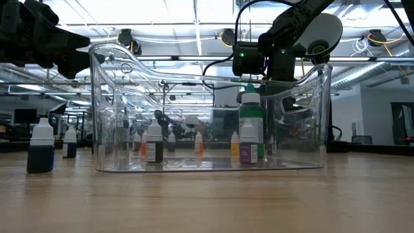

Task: Pick & Place food coloring
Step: Put the small blue food coloring bottle into the bin

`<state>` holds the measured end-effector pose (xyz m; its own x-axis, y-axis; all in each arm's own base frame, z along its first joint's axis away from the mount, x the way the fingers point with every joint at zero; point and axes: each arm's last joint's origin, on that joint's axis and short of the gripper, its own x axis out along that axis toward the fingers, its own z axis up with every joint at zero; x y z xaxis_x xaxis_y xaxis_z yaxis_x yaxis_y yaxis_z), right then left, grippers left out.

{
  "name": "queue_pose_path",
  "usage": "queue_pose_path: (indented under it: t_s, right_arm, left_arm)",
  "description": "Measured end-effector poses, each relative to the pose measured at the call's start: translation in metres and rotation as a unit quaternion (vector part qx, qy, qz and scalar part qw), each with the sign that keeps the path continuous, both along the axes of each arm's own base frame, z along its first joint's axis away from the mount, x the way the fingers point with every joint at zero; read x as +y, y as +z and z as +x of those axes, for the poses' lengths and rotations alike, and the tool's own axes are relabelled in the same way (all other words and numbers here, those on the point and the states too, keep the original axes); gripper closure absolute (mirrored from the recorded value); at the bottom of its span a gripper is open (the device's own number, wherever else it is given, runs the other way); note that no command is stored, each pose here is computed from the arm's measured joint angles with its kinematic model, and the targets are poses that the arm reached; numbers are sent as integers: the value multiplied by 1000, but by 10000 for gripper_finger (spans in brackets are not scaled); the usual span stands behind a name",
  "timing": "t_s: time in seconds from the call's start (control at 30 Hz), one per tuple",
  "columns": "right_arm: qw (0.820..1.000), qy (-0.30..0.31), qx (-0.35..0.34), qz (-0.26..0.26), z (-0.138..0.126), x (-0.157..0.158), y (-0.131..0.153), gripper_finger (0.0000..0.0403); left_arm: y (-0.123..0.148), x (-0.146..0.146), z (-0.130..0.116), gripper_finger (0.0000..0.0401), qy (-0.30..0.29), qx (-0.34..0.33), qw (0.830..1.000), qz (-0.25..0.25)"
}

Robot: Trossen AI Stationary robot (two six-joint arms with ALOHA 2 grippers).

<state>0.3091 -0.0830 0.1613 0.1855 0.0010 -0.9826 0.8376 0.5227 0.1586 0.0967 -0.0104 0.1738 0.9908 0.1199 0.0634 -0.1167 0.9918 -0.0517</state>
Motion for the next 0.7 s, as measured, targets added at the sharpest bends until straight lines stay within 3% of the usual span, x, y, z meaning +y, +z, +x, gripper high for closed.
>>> queue_pose_path:
  t_s: [0.3, 0.7]
  right_arm:
    - [998, 55, 0, -36, 1, -2, 0, 353]
    - [991, 100, -44, -77, 7, -3, 9, 354]
  left_arm:
    - [0, 0, 0, 91, 0, 0, 1000, 0]
    - [0, 0, 0, 91, 0, 0, 1000, 0]
